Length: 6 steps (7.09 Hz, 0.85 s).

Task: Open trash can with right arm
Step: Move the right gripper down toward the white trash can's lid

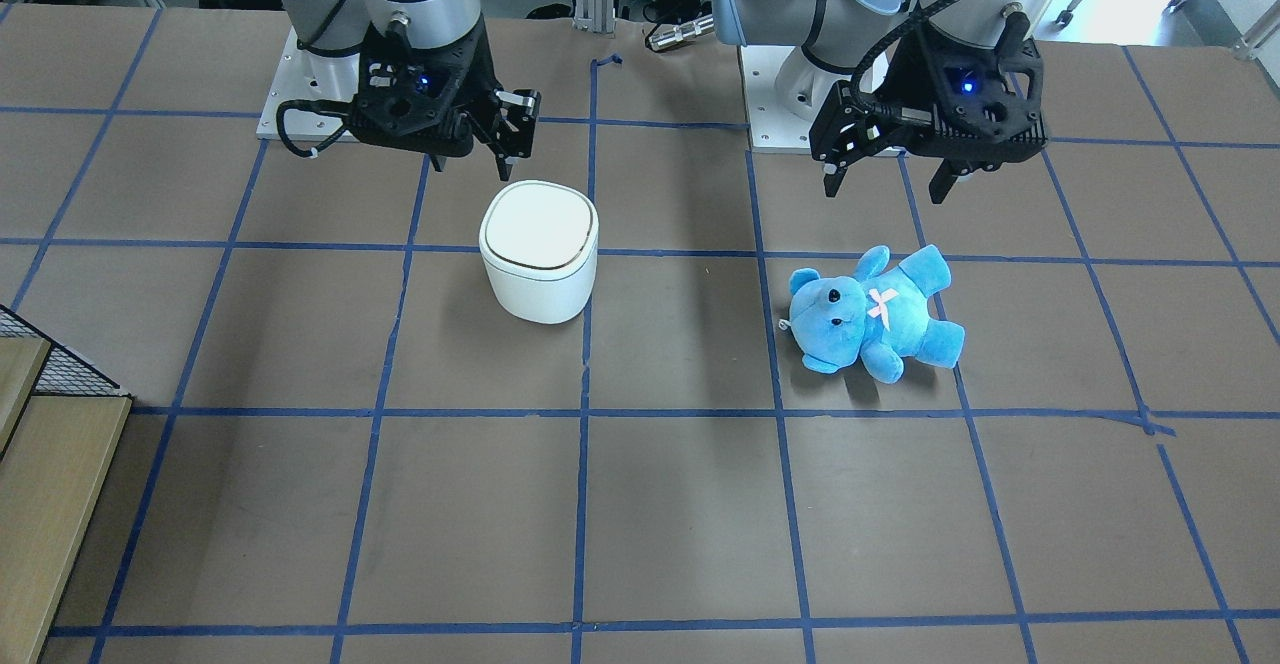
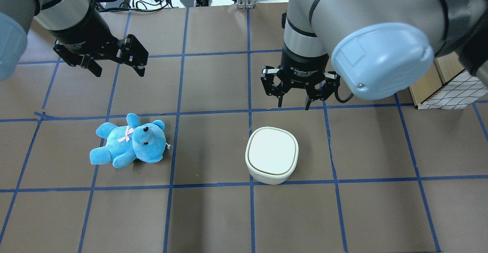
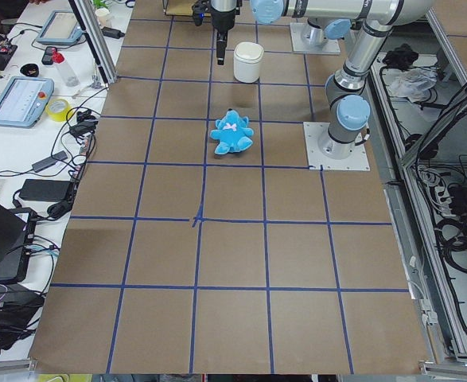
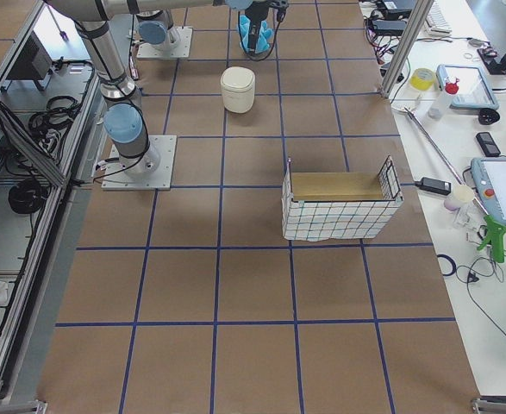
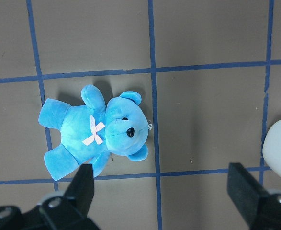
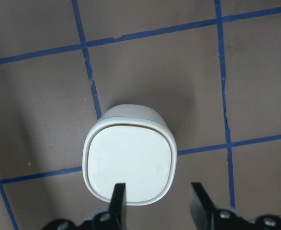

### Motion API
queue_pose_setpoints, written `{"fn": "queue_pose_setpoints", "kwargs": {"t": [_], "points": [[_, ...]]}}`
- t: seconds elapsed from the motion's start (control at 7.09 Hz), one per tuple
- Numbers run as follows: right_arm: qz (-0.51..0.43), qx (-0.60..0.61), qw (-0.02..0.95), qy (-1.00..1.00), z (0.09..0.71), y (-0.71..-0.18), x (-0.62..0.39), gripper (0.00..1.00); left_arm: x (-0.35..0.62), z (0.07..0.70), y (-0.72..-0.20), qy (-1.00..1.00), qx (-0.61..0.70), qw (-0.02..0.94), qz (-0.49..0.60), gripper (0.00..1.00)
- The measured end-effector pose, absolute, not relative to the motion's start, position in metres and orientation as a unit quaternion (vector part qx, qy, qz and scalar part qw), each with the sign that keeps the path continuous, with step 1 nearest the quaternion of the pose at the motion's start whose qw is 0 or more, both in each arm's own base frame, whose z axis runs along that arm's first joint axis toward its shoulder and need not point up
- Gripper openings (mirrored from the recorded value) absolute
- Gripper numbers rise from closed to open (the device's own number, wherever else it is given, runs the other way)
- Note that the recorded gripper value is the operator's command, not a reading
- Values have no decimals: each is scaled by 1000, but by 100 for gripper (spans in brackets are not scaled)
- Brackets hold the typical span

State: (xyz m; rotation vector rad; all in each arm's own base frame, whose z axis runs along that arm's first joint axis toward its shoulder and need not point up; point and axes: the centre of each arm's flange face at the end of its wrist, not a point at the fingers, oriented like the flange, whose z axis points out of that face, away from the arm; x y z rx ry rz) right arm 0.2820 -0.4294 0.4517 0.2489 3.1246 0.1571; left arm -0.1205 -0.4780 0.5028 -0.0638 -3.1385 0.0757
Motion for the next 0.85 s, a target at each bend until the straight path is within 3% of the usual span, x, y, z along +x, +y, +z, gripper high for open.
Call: {"fn": "queue_pose_setpoints", "kwargs": {"t": [0.56,0.85], "points": [[64,59,53,995,352,-402,303,0,-120,503,-478,-1000,-20,0,24,100],[53,51,54,996,334,-400,297,0,-120,503,-478,-1000,-20,0,24,100]]}}
